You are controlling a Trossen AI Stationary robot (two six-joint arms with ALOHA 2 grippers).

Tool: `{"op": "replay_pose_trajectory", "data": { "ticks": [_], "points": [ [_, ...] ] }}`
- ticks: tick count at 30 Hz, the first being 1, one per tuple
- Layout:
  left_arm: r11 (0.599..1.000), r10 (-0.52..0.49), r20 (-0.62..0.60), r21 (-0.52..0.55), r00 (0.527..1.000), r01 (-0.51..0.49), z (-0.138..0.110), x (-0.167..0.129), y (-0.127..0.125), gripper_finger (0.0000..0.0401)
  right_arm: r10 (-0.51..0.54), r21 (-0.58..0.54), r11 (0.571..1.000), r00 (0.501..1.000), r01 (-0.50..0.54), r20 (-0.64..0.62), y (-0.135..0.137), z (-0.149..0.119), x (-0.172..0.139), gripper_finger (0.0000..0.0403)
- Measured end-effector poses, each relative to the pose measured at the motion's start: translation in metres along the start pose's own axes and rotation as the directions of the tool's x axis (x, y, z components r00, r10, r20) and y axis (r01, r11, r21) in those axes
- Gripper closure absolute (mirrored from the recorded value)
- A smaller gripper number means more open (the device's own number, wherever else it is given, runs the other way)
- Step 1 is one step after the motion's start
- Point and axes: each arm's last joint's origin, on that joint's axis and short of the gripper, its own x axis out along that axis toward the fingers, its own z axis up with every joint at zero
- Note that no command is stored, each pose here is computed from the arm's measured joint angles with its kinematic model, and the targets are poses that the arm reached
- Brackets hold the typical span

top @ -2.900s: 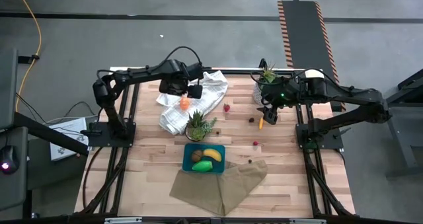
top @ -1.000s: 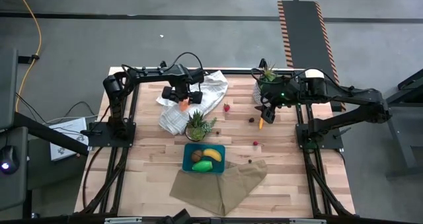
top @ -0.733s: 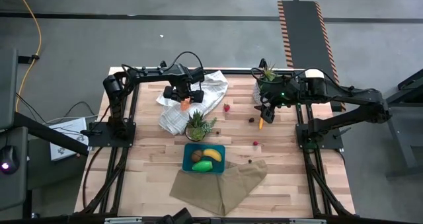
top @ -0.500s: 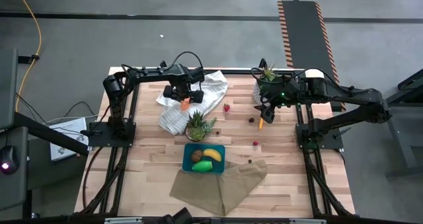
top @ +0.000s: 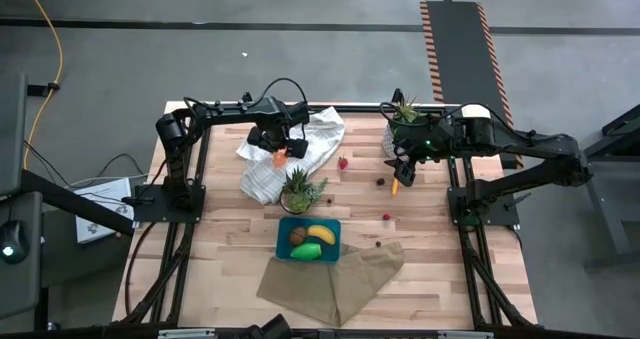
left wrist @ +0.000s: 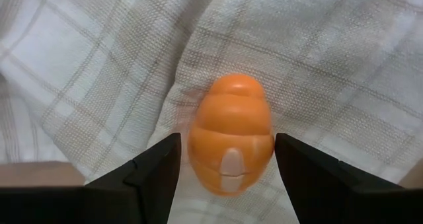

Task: Pick and placing Produce into tupperware
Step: Put the pumpkin into the blue bin

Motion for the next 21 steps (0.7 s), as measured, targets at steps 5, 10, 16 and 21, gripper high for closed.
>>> {"op": "replay_pose_trajectory", "data": {
  "ticks": [5,10,16,21],
  "points": [
    [0.998,-0.007,-0.008,0.065,1.0,0.008,-0.0003,0.0,-0.0003,0.0169,0.0,0.014,1.0,1.0,0.0,0.0,0.0,0.0,0.0,0.0117],
    [0.992,-0.013,-0.011,0.124,1.0,0.014,-0.0003,-0.0001,-0.0004,0.0169,0.0,0.015,1.0,1.0,0.0,0.0,0.0,0.0,0.0,0.0117],
    [0.987,-0.018,-0.015,0.158,1.0,0.02,-0.0004,-0.0001,-0.0007,0.0169,0.0,0.015,1.0,1.0,0.0,0.0,0.0,0.0,0.0,0.0117],
    [0.981,-0.021,-0.017,0.192,1.0,0.024,-0.0004,-0.0002,-0.0007,0.0169,0.0,0.014,1.0,1.0,0.0,0.0,0.0,0.0,0.0,0.0117]
  ]
}}
